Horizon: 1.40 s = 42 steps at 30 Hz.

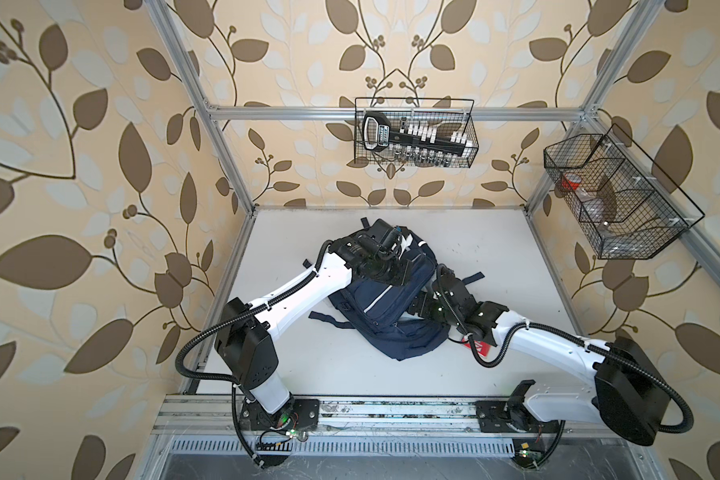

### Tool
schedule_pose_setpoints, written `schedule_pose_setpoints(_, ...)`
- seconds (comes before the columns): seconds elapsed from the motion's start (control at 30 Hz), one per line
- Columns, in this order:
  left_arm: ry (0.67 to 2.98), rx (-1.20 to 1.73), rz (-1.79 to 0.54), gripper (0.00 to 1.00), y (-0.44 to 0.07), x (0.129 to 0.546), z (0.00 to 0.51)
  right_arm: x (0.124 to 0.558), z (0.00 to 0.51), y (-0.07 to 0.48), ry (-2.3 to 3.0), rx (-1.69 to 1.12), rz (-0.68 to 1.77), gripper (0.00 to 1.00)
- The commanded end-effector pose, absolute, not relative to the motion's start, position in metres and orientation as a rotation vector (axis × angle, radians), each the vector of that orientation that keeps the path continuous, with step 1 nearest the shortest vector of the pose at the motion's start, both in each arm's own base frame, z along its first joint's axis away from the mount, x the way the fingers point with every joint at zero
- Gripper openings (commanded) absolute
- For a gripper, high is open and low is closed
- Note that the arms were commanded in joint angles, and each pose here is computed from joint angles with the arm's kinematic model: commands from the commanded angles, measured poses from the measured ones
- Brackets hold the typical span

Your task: Pack the student bag

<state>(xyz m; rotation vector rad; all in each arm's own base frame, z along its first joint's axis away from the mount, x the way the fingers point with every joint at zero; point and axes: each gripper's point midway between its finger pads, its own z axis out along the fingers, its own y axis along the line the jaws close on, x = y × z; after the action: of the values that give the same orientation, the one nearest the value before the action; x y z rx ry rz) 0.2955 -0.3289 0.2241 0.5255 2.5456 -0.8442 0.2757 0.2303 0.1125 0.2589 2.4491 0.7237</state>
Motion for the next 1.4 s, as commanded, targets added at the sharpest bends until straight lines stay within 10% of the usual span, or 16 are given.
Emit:
schedule_pose_setpoints(0.0,2.461,0.518,-0.895,0.00,-0.332,0.297,0.249,0.278,0.135,0.241,2.372,0.215,0.810,0.95)
schedule_pose_setpoints(0.57,2.485,0.506,-0.951,0.00,-0.333,0.287,0.243,0.299,0.134,0.285,2.341,0.149,0.979,0.60)
schedule_pose_setpoints(1.03,2.552,0.437,-0.903,0.00,-0.328,0.296,0.224,0.249,0.146,0.194,2.408,0.149,0.610,0.83)
schedule_pose_setpoints(1.17,2.575,0.394,-0.907,0.37,-0.323,0.296,0.217,0.234,0.154,0.180,2.421,0.126,0.567,0.84)
schedule_pose_setpoints(1.37,2.557,0.309,-0.869,0.57,-0.304,0.295,0.225,0.222,0.163,0.169,2.422,0.137,0.542,0.96)
